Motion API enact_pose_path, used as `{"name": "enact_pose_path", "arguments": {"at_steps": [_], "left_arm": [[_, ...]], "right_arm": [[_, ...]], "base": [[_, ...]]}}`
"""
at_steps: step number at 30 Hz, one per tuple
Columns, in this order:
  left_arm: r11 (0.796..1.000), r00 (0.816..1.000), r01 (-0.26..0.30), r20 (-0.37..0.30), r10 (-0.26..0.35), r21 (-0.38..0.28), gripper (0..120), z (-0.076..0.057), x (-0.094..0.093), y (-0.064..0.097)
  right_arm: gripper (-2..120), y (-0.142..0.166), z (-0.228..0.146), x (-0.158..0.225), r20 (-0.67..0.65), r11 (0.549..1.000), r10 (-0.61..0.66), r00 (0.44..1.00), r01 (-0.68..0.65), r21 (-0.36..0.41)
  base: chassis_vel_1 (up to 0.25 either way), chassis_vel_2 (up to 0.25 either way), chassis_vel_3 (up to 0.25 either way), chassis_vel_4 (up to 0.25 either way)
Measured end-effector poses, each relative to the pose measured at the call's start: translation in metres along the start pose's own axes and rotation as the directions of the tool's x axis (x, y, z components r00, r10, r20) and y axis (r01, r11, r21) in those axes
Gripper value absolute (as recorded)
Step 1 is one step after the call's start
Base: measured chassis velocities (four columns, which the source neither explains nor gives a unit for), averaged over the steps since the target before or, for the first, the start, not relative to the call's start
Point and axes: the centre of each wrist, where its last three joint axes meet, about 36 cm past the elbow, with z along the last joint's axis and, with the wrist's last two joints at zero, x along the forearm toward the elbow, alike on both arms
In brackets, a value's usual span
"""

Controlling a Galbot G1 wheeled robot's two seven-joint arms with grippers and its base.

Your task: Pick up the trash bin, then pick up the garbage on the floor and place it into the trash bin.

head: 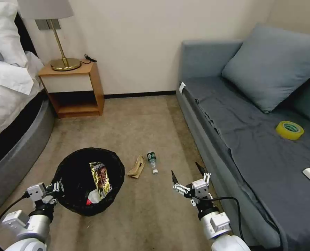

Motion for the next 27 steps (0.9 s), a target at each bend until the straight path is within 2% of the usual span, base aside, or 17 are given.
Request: {"name": "enact_pose_path", "arguments": {"at_steps": [8, 18, 27], "left_arm": [[1.000, 1.000, 0.029, 0.011, -0.029, -0.007, 5, -0.003, -0.001, 0.008], [0.999, 0.999, 0.042, 0.021, -0.042, -0.008, 5, -0.005, -0.005, 0.010], [0.994, 0.994, 0.100, 0.042, -0.098, -0.034, 5, -0.010, -0.008, 0.020]], "right_arm": [[100, -0.004, 0.002, 0.000, 0.004, 0.999, -0.038, 0.999, 0.038, 0.010], [100, -0.006, 0.003, 0.001, 0.012, 0.999, -0.046, 0.999, 0.046, 0.012], [100, -0.007, 0.006, 0.001, 0.009, 0.998, -0.055, 0.998, 0.055, 0.013]], "base": [[0.000, 0.000, 0.000, 0.000], [0.000, 0.000, 0.000, 0.000], [-0.120, 0.124, 0.122, -0.127]]}}
